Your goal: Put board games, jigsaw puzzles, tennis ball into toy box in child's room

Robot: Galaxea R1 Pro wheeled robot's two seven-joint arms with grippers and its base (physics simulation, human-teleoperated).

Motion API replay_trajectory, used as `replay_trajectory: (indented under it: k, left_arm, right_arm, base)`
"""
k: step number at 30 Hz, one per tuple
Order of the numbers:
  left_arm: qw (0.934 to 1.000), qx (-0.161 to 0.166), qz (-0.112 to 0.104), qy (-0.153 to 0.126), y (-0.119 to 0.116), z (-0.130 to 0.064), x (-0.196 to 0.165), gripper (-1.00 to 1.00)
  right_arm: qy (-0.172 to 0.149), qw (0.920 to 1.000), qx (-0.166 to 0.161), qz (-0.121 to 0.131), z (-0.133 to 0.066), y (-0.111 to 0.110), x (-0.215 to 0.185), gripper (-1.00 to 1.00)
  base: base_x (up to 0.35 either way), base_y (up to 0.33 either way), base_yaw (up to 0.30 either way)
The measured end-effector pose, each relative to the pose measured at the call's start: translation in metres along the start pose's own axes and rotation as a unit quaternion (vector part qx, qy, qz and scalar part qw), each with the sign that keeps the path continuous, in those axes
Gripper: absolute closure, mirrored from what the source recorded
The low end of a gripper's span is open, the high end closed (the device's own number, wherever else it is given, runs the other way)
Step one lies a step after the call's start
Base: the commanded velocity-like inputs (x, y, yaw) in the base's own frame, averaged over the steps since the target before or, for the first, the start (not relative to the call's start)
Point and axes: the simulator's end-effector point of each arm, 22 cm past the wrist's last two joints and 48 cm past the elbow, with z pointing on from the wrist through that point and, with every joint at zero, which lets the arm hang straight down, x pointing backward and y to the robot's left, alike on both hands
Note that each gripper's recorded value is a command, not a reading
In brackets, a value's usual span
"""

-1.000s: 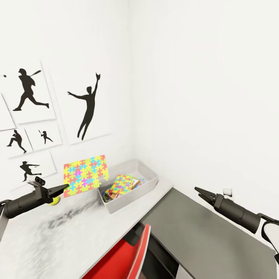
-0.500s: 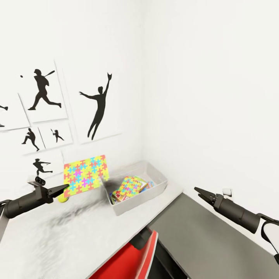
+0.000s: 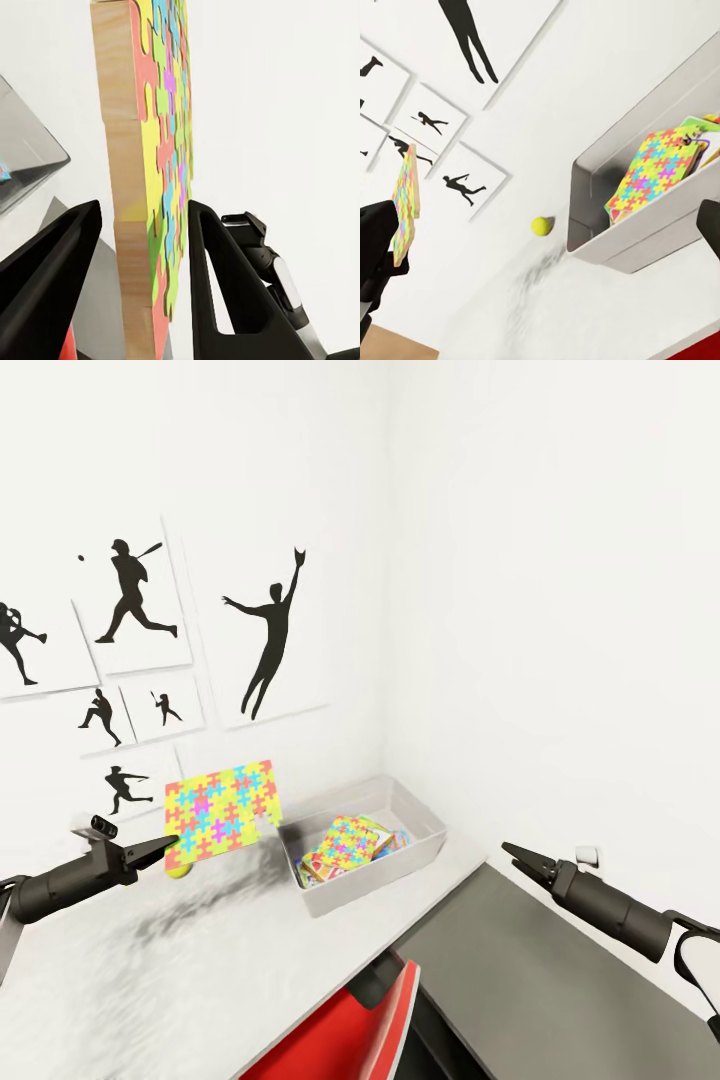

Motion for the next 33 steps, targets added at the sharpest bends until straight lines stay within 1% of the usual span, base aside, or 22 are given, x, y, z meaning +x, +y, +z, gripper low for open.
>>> replay_trajectory:
  k: [11,27,30,32,33]
  left_arm:
    - [1.0,0.0,0.0,0.0,0.0,0.0,0.0,1.0]
    - [1.0,0.001,0.002,0.002,-0.001,0.001,0.001,1.0]
    - [0.9999,0.002,-0.002,0.011,0.001,0.008,0.007,1.0]
    - [0.9998,0.007,-0.006,0.02,0.001,0.016,0.013,1.0]
    - [0.9995,0.013,-0.01,0.026,0.0,0.025,0.019,1.0]
  right_arm:
    - [-0.002,1.0,0.001,0.0,-0.001,0.0,-0.002,-1.0]
    - [-0.002,1.0,-0.004,0.0,-0.002,0.002,-0.002,-1.0]
    - [-0.002,1.0,-0.005,0.0,-0.002,0.002,-0.003,-1.0]
    - [-0.002,1.0,-0.005,0.0,-0.002,0.002,-0.003,-1.0]
    - [-0.002,1.0,-0.004,0.0,-0.002,0.002,-0.003,-1.0]
  base:
    - [0.04,0.0,0.0]
    - [0.002,0.0,0.0]
    - [0.0,0.0,0.0]
    - [0.0,0.0,0.0]
    - [0.0,0.0,0.0]
